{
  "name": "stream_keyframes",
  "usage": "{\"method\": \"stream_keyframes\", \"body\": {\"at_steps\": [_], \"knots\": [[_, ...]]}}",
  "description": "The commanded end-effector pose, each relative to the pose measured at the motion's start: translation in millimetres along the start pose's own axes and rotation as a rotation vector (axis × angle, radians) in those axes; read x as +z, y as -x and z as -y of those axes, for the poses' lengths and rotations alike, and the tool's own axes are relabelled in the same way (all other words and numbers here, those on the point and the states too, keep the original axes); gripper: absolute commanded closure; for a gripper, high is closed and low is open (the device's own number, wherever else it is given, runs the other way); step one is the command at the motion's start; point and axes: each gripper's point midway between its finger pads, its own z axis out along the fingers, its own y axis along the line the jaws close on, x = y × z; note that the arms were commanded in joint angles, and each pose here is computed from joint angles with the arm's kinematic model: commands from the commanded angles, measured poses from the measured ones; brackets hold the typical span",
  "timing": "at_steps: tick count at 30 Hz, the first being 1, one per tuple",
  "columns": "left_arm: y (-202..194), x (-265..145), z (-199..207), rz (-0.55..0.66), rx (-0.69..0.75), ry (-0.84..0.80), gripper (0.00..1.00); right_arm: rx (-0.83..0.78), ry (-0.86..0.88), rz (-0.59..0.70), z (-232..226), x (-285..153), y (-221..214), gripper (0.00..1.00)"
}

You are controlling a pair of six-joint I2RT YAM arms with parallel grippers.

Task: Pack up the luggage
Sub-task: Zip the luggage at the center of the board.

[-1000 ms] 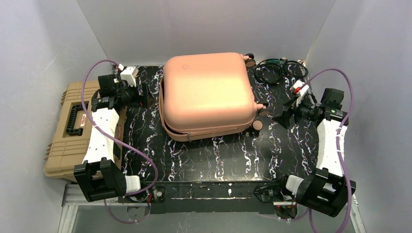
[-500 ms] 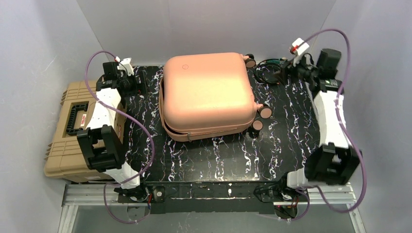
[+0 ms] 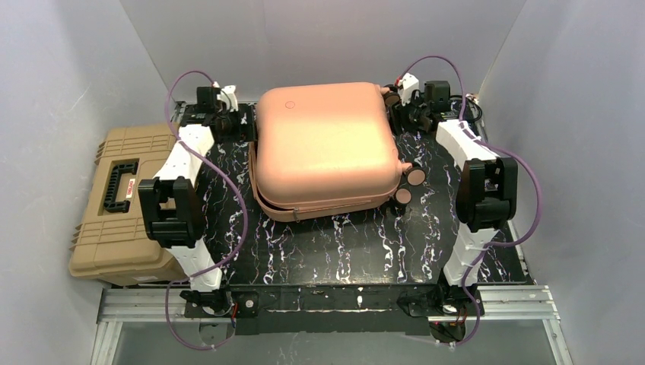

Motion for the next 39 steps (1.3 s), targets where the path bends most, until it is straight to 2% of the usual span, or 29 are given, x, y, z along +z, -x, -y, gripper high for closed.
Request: {"method": "stream_keyframes", "body": {"at_steps": [1,9,17,25,28,31,34,39], "knots": [[6.4,1.8,22.0,-0.005,0.031,-0.005,0.13,-0.014,-0.006,0.173,2.4,-1.4,61.2,0.34],[16.7,-12.7,56.8,0.017,0.026,-0.113,0.13,0.06,0.174,0.326,-33.5,1.6,88.4,0.33],[22.5,-40.3,77.2,0.056,0.006,-0.192,0.13,0.082,0.337,0.373,-73.1,8.0,106.8,0.35],[18.1,-50.8,77.9,0.063,0.009,-0.189,0.13,0.036,0.306,0.388,-74.2,10.8,113.5,0.34],[15.7,-52.9,76.6,0.062,0.01,-0.181,0.13,0.038,0.357,0.384,-85.3,12.8,115.8,0.35],[13.7,-52.3,67.3,0.065,0.013,-0.131,0.13,0.026,0.277,0.391,-78.7,11.5,122.4,0.36],[13.8,-50.0,58.6,0.062,0.02,-0.094,0.12,-0.077,0.106,0.385,-50.3,1.9,127.6,0.29],[17.5,-46.5,56.6,0.062,0.014,-0.096,0.12,-0.426,-0.021,0.249,-21.5,-11.0,113.9,0.13]]}}
